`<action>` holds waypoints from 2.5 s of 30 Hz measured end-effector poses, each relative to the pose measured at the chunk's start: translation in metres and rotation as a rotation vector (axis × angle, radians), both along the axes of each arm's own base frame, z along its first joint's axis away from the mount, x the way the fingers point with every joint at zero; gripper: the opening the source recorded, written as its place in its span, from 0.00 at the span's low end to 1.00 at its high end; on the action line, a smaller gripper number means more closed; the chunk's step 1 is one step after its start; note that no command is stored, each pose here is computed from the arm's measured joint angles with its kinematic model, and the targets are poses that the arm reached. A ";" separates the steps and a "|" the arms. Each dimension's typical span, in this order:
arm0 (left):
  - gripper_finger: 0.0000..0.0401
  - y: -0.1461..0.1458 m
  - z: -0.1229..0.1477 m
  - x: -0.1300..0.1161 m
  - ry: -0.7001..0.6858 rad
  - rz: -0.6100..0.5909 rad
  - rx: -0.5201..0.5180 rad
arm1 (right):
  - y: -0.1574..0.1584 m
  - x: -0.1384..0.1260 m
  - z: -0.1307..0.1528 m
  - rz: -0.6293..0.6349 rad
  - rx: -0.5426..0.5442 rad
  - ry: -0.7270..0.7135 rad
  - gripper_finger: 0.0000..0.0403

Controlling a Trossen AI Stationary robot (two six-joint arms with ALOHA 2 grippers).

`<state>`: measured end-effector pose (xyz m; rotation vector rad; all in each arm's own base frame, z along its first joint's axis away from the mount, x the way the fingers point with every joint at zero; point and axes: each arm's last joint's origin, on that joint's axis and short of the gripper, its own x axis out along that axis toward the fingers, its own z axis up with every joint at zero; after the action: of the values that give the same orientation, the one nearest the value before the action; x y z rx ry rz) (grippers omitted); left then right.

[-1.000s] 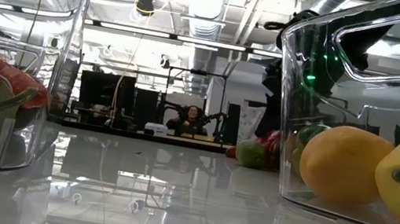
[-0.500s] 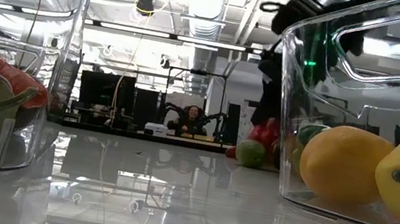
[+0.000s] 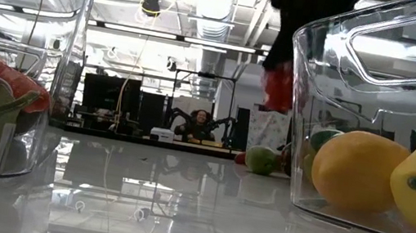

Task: Sort produce into baskets
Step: Put the red bell pepper into the left transparent bin, then put the red pepper into the left transparent bin

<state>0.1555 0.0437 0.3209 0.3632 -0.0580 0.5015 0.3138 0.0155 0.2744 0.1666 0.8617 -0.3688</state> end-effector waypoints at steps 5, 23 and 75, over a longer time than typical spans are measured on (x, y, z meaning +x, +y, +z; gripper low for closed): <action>0.63 0.000 -0.002 0.000 0.002 -0.018 -0.041 | 0.026 0.000 0.006 0.041 -0.058 -0.041 0.48; 0.63 -0.027 0.007 -0.014 -0.088 -0.691 -0.339 | 0.083 0.070 -0.031 0.263 -0.065 -0.373 0.48; 0.63 -0.032 0.005 -0.044 -0.080 -0.547 -0.341 | 0.122 0.161 -0.062 0.635 0.110 -0.630 0.62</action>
<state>0.1119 0.0121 0.3260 -0.0154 -0.1422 -0.0202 0.4744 0.1376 0.2123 0.0936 0.2756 0.3217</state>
